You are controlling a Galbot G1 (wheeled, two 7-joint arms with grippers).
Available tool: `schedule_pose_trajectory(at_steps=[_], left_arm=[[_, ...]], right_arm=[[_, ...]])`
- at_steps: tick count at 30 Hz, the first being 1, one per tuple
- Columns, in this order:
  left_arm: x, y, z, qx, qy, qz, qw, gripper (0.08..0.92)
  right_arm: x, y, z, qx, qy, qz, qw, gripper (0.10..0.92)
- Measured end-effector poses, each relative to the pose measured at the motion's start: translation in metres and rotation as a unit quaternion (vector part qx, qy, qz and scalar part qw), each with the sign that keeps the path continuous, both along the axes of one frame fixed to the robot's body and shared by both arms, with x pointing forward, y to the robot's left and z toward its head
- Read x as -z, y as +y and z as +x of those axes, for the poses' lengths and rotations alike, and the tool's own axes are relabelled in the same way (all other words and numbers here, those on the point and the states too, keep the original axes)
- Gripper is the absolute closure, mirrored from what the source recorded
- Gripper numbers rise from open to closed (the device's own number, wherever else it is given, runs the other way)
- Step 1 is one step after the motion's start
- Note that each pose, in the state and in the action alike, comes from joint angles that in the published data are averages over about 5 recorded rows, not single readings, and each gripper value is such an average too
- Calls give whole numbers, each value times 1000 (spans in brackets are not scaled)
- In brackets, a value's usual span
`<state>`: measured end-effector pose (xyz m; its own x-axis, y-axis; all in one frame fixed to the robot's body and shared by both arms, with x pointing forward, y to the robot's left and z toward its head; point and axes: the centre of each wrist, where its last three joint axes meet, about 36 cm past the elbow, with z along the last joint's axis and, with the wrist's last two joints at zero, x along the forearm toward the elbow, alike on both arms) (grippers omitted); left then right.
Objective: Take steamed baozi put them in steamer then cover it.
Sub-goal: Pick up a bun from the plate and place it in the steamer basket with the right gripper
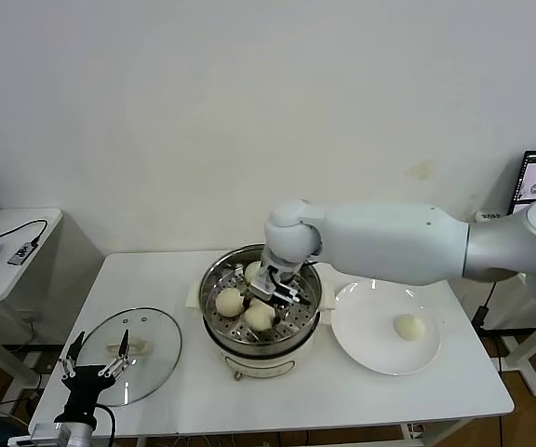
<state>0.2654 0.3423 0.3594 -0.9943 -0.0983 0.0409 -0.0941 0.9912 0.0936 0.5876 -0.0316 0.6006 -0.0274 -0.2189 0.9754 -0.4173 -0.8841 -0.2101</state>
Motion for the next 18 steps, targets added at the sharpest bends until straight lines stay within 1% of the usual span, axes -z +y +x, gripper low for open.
schedule_pose_trajectory(at_steps=[5,10,13,18], left_arm=[[0,1,0,0,-1,1,1000,177],[0,1,0,0,-1,1,1000,177],[0,1,0,0,-1,1,1000,177],[-1,2,1,1,-3,3,1000,177]], right_arm=[[3,-1,0,-13,0,-3,1000,365],[2,-1,2,-20,-3,6,1000,251],[-4,-3,4,-20,-6,12,1000,209],[-18,-9,8,-8,-12,20,1000,200]])
